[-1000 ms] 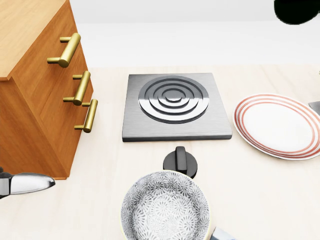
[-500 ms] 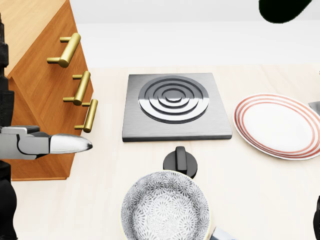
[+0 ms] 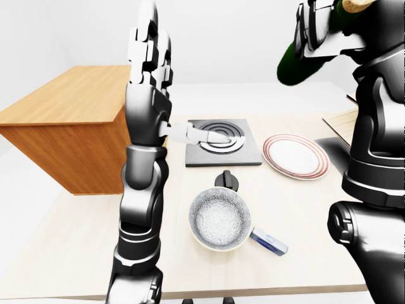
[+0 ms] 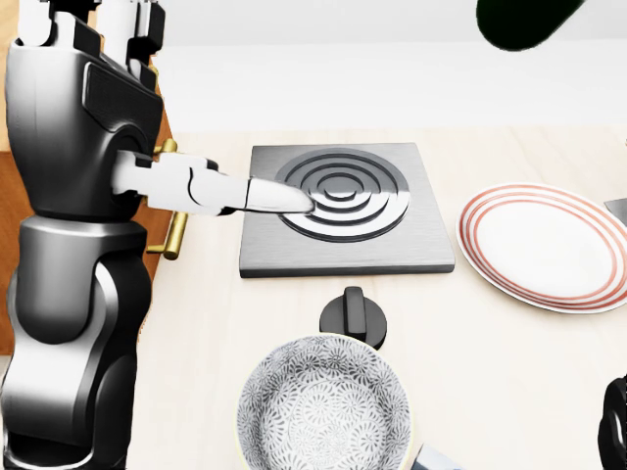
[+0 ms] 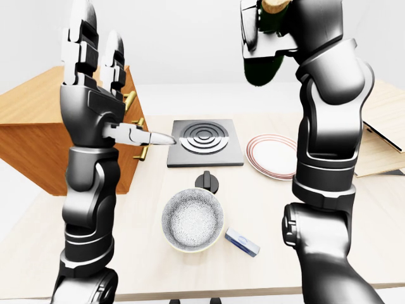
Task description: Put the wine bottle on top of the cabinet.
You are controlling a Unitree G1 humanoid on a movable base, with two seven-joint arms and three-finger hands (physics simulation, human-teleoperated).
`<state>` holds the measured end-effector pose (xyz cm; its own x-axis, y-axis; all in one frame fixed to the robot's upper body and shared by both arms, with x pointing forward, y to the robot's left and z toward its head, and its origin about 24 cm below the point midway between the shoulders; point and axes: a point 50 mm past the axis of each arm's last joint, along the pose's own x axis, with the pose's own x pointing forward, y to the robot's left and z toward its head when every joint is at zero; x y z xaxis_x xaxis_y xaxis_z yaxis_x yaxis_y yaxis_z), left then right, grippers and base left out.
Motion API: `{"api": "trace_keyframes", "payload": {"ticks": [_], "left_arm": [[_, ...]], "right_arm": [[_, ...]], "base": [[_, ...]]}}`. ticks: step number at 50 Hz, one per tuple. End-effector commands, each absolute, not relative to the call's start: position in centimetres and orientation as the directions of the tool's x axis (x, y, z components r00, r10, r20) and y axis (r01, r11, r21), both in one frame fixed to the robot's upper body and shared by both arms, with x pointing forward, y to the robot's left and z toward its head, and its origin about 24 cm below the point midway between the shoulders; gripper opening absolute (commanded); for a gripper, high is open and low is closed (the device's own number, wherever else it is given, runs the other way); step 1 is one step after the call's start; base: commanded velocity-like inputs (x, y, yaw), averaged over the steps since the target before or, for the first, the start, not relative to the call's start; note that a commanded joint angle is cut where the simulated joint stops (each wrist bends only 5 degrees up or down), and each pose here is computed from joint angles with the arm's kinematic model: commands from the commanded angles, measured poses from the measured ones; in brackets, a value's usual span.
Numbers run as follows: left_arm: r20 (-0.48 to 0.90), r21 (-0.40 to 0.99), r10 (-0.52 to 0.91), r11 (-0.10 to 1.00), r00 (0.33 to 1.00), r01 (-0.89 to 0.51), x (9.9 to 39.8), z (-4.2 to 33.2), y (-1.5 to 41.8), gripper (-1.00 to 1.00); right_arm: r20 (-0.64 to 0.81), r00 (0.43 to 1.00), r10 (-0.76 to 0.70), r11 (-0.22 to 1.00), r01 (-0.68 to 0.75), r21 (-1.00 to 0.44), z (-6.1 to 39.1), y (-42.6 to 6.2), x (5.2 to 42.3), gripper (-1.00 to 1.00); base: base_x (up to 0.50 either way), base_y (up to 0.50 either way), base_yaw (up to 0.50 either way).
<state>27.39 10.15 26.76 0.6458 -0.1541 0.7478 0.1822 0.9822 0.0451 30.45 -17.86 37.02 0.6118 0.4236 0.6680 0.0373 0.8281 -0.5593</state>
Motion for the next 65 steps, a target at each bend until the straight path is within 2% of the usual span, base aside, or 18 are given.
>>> {"api": "trace_keyframes", "payload": {"ticks": [1,6,11,20,23,35,40,43,57,65], "left_arm": [[0.698,0.093,-0.218,0.972,0.682,0.216,28.9,26.2,7.2,1.00],[0.638,0.094,-0.228,0.971,0.736,0.220,30.6,25.2,6.4,1.00],[0.608,0.072,-0.238,0.966,0.758,0.246,31.4,24.9,5.5,1.00],[0.429,0.080,-0.251,0.967,0.868,0.240,34.7,21.8,3.7,1.00],[0.381,0.089,-0.251,0.968,0.890,0.235,35.5,21.1,3.0,1.00],[0.334,0.110,-0.260,0.965,0.906,0.237,36.4,21.4,0.8,1.00],[0.296,0.112,-0.281,0.959,0.913,0.259,36.7,20.9,-0.3,1.00],[0.320,0.103,-0.286,0.958,0.903,0.267,36.3,21.6,-0.9,1.00],[0.336,0.133,-0.311,0.950,0.889,0.282,35.9,22.1,-1.9,1.00],[0.296,0.127,-0.299,0.954,0.907,0.273,37.5,23.1,-1.7,1.00]], "right_arm": [[0.680,0.581,0.447,0.838,-0.006,-0.546,37.4,-17.4,30.2,-1.00],[0.677,0.590,0.440,0.845,-0.016,-0.535,37.4,-17.3,30.6,-1.00],[0.682,0.580,0.446,0.843,-0.016,-0.538,37.6,-17.2,30.5,-1.00],[0.702,0.559,0.440,0.855,-0.020,-0.519,37.6,-17.1,30.1,-1.00],[0.698,0.569,0.435,0.861,-0.034,-0.508,37.1,-17.0,30.3,-1.00],[0.695,0.570,0.439,0.867,-0.064,-0.495,36.4,-16.5,30.5,-1.00],[0.707,0.545,0.450,0.864,-0.067,-0.498,36.4,-16.1,29.9,-1.00],[0.712,0.536,0.453,0.863,-0.061,-0.502,36.3,-16.1,29.5,-1.00],[0.710,0.543,0.448,0.865,-0.064,-0.497,36.0,-16.3,29.6,-1.00],[0.705,0.552,0.446,0.867,-0.072,-0.493,35.4,-16.2,29.6,-1.00]], "base": [[0.00,0.00,0.00],[0.00,0.00,0.00],[0.00,0.00,0.00],[0.00,0.00,0.00],[0.00,0.00,0.00],[0.00,0.00,0.00],[0.00,0.00,0.00],[0.00,0.00,0.00],[0.00,0.00,0.00],[0.00,0.00,0.00]]}}
